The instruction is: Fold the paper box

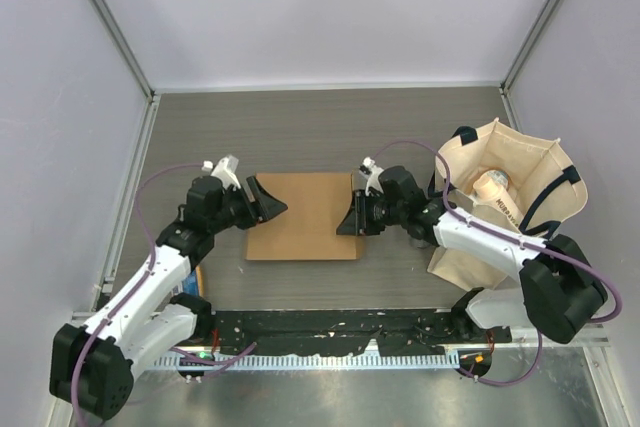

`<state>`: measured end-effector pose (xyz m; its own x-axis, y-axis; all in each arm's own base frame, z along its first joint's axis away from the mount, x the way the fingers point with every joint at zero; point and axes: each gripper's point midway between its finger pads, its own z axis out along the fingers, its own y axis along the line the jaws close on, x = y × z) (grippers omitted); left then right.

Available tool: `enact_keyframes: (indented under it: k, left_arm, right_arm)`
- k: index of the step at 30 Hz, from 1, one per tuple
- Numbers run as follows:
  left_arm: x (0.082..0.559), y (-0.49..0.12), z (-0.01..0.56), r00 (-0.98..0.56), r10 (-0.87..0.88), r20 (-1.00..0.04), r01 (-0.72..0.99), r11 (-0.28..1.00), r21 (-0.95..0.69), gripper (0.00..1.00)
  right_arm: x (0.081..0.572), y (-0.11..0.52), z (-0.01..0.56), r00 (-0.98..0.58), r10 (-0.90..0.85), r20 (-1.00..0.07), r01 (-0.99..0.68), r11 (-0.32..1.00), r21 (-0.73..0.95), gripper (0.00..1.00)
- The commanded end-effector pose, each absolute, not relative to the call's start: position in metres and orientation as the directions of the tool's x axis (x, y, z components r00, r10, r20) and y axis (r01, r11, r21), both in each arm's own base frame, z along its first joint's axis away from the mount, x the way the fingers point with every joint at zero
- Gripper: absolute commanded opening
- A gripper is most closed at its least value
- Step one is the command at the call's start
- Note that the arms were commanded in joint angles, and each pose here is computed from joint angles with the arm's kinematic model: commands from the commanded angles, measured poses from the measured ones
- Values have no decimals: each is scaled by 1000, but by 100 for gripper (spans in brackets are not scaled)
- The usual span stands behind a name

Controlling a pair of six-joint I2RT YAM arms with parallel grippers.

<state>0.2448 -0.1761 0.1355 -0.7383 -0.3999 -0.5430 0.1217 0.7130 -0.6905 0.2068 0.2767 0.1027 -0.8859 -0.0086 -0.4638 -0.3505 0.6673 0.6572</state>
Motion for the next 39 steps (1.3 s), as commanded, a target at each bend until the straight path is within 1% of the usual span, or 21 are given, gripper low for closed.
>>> enact_keyframes:
  k: [1, 3, 5, 6, 7, 8, 10, 12, 17, 20, 22, 24, 27, 29, 31, 33, 35, 36, 37, 38, 39]
  left_arm:
    - [253, -182, 204, -676, -400, -619, 233, 681, -695, 68]
    - [256, -184, 213, -672, -422, -608, 223, 668, -710, 69]
    - [259, -185, 209, -677, -436, -593, 205, 662, -721, 68]
    - [258, -185, 199, -692, -449, -566, 175, 657, -734, 67]
    - [258, -185, 192, -700, -453, -552, 157, 656, -738, 66]
    - [255, -184, 178, -710, -459, -535, 136, 656, -743, 65]
    - [252, -183, 162, -717, -476, -509, 105, 648, -754, 64]
    - [245, -178, 138, -720, -489, -492, 72, 652, -755, 64]
    - [230, -163, 98, -725, -485, -488, 14, 699, -715, 66]
    - [229, -160, 103, -730, -456, -509, 25, 727, -686, 67]
    - [228, -158, 114, -732, -435, -525, 40, 742, -669, 67]
    - [237, -158, 144, -693, -426, -582, 95, 746, -659, 70]
    - [243, -157, 176, -640, -421, -643, 149, 752, -642, 75]
    - [247, -157, 185, -629, -417, -656, 165, 753, -637, 76]
    - [250, -159, 177, -646, -405, -647, 157, 759, -631, 76]
    - [251, -156, 168, -661, -402, -634, 125, 774, -621, 76]
    - [256, -143, 159, -653, -424, -627, 48, 804, -593, 80]
    - [258, -137, 157, -641, -455, -618, -8, 809, -588, 88]
    - [257, -127, 149, -636, -474, -608, -72, 822, -565, 92]
    - [264, -110, 145, -592, -503, -630, -156, 838, -523, 94]
    - [265, -107, 143, -591, -509, -626, -180, 840, -512, 95]
  right_arm:
    - [233, 283, 173, -795, 47, -605, -462, 599, 654, 29]
    - [238, 285, 183, -784, 67, -617, -473, 580, 664, 30]
    - [243, 286, 179, -790, 80, -608, -465, 568, 679, 29]
    - [244, 287, 175, -795, 83, -601, -460, 563, 687, 29]
    - [242, 287, 160, -818, 89, -568, -430, 562, 707, 29]
    - [242, 293, 161, -815, 97, -571, -446, 524, 726, 28]
    - [235, 292, 140, -843, 98, -528, -411, 516, 752, 27]
    - [234, 285, 119, -857, 102, -506, -378, 544, 749, 27]
    - [232, 265, 88, -855, 67, -514, -361, 634, 683, 26]
    - [234, 258, 87, -850, 39, -525, -365, 675, 642, 26]
    - [237, 261, 105, -837, 42, -546, -386, 663, 642, 26]
    - [244, 264, 132, -801, 62, -596, -426, 641, 639, 26]
    - [249, 263, 147, -789, 74, -610, -431, 642, 634, 27]
    - [250, 264, 150, -791, 77, -607, -431, 634, 642, 27]
    - [249, 266, 145, -802, 72, -592, -424, 630, 651, 27]
    - [253, 262, 138, -804, 81, -589, -402, 655, 639, 27]
    - [259, 249, 126, -810, 82, -580, -354, 720, 597, 37]
    - [273, 238, 125, -787, 107, -608, -310, 783, 539, 46]
    - [275, 226, 116, -792, 93, -603, -274, 829, 488, 60]
    - [280, 221, 110, -796, 86, -600, -251, 854, 456, 64]
    - [288, 220, 116, -786, 85, -613, -251, 861, 442, 66]
